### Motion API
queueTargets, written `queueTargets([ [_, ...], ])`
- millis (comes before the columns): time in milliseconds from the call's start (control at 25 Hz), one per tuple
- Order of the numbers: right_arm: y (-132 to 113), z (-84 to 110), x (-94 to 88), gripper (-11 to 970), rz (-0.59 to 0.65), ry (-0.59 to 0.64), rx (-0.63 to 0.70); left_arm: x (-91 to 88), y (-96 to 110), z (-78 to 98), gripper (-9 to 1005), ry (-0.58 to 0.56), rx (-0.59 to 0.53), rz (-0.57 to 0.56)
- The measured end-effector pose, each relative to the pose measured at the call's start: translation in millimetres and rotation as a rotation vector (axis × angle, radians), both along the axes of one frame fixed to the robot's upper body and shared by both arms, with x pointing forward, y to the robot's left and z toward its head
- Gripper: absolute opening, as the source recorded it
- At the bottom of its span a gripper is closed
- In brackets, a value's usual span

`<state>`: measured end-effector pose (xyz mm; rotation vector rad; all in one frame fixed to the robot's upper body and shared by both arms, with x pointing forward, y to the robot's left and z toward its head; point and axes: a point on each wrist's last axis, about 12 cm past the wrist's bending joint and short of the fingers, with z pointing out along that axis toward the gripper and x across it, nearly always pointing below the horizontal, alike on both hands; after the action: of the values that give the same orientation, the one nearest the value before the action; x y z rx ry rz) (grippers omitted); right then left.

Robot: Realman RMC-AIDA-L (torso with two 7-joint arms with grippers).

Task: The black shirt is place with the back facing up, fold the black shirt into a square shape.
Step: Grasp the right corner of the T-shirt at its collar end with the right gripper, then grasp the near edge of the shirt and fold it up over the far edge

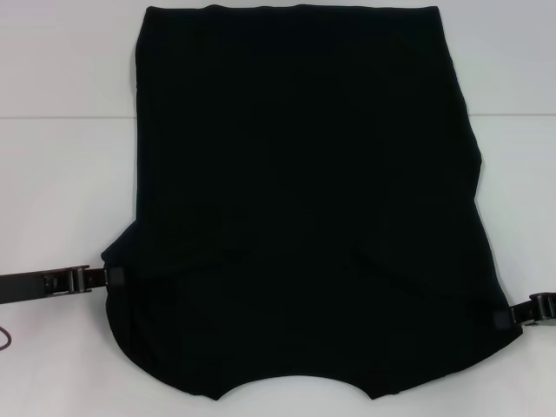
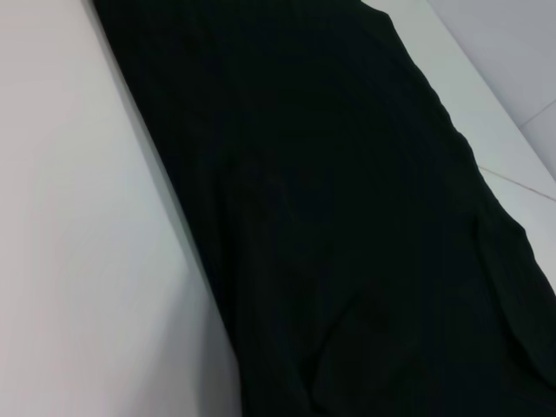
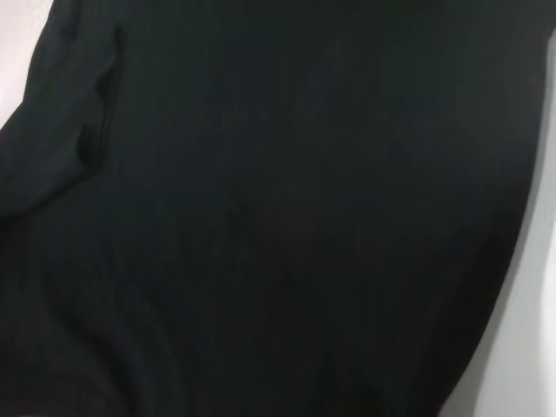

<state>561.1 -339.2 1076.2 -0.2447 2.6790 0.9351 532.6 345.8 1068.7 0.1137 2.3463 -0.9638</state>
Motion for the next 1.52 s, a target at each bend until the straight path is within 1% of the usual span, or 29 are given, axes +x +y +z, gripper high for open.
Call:
queueTargets([
  [120, -5, -2.2, -4.9, 63, -0.010, -0.018, 0.017, -3.3, 2, -1.7, 27, 0.010, -0.008, 0.013],
  [200, -11, -4.4, -11.0, 63, -0.023, -0.030, 0.035, -6.9, 4, -2.8, 27, 0.017, -0.024, 0.024],
  [320, -23, -7.3, -23.0, 63, -0.048, -0.056, 0.068, -17.1, 7, -5.0, 27, 0.028, -0.067, 0.040],
  [440, -39, -9.0, -37.3, 63, -0.083, -0.084, 0.095, -29.1, 9, -6.8, 27, 0.040, -0.113, 0.039],
  [480, -49, -9.6, -47.2, 63, -0.099, -0.102, 0.110, -32.0, 10, -7.1, 27, 0.042, -0.125, 0.036],
  [520, -49, -9.6, -47.2, 63, -0.099, -0.102, 0.110, -35.4, 10, -7.5, 27, 0.045, -0.138, 0.034],
  [680, -67, -9.8, -65.1, 63, -0.115, -0.125, 0.120, -48.2, 6, -9.4, 26, 0.058, -0.184, -0.003],
  [840, -81, -14.2, -85.7, 64, -0.125, -0.132, 0.114, -64.1, 1, -14.5, 26, 0.071, -0.221, -0.053],
  [1040, -91, -18.3, -112.2, 64, -0.136, -0.149, 0.142, -83.8, -2, -22.2, 26, 0.092, -0.251, -0.078],
  [1200, -99, -18.1, -127.8, 64, -0.158, -0.152, 0.162, -94.5, -6, -23.4, 26, 0.093, -0.282, -0.117],
  [1360, -105, -14.3, -135.9, 64, -0.173, -0.163, 0.177, -101.1, -9, -24.0, 26, 0.089, -0.303, -0.142],
  [1440, -106, -11.8, -134.9, 63, -0.183, -0.182, 0.180, -98.3, -10, -22.9, 27, 0.081, -0.304, -0.141],
  [1520, -105, -9.6, -129.2, 63, -0.187, -0.208, 0.189, -90.9, -10, -19.5, 27, 0.064, -0.304, -0.142],
])
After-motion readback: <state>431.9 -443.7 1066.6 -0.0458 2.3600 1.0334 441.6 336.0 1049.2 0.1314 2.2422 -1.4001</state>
